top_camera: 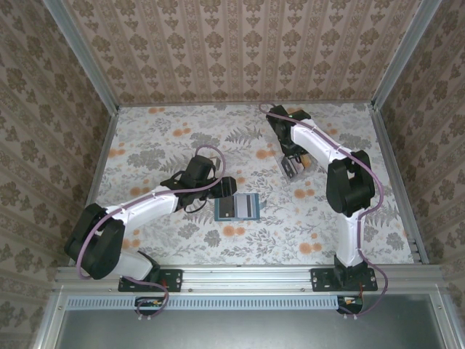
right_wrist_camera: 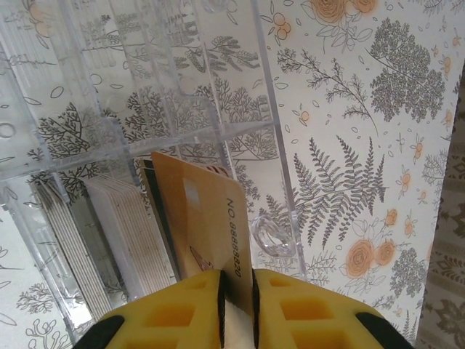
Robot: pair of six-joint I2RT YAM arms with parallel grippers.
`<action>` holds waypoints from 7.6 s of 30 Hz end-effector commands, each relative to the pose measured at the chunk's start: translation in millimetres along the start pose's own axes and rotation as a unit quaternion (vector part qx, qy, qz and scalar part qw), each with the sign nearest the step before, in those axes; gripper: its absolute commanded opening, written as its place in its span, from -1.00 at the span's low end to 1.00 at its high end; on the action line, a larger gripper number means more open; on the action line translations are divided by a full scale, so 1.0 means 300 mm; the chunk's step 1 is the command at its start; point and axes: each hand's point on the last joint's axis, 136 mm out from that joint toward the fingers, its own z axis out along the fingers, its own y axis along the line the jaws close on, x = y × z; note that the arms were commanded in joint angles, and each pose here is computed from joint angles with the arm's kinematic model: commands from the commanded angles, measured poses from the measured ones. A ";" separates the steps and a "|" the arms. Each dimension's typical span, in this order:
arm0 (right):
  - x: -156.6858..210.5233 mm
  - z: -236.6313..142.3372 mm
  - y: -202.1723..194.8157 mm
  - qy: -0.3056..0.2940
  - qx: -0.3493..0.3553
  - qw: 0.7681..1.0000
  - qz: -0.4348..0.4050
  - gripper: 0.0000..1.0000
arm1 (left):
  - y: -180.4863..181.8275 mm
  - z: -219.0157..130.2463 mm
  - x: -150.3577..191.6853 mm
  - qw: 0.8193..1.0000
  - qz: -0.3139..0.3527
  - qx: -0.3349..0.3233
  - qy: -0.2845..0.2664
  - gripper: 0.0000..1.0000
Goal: Put the credit cards into the card holder
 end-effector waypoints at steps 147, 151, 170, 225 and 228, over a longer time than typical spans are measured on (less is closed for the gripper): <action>0.327 -0.384 0.458 -0.026 -0.317 0.938 0.138 -1.00 | 0.214 -0.035 0.109 0.993 -0.086 -0.074 0.021 0.27; 0.321 -0.419 0.480 -0.037 -0.381 0.912 0.146 -1.00 | 0.200 -0.021 0.111 0.994 -0.081 -0.061 0.030 0.25; 0.411 -0.373 0.750 0.052 -0.543 0.824 0.152 -1.00 | 0.178 0.043 0.157 0.993 -0.085 -0.034 0.072 -0.01; 0.378 -0.357 0.820 0.061 -0.598 0.780 0.177 -1.00 | 0.245 0.040 0.193 0.990 -0.069 -0.098 0.074 0.00; 0.392 -0.341 0.837 0.071 -0.597 0.780 0.174 -1.00 | 0.248 0.058 0.207 0.989 -0.072 -0.095 0.084 -0.06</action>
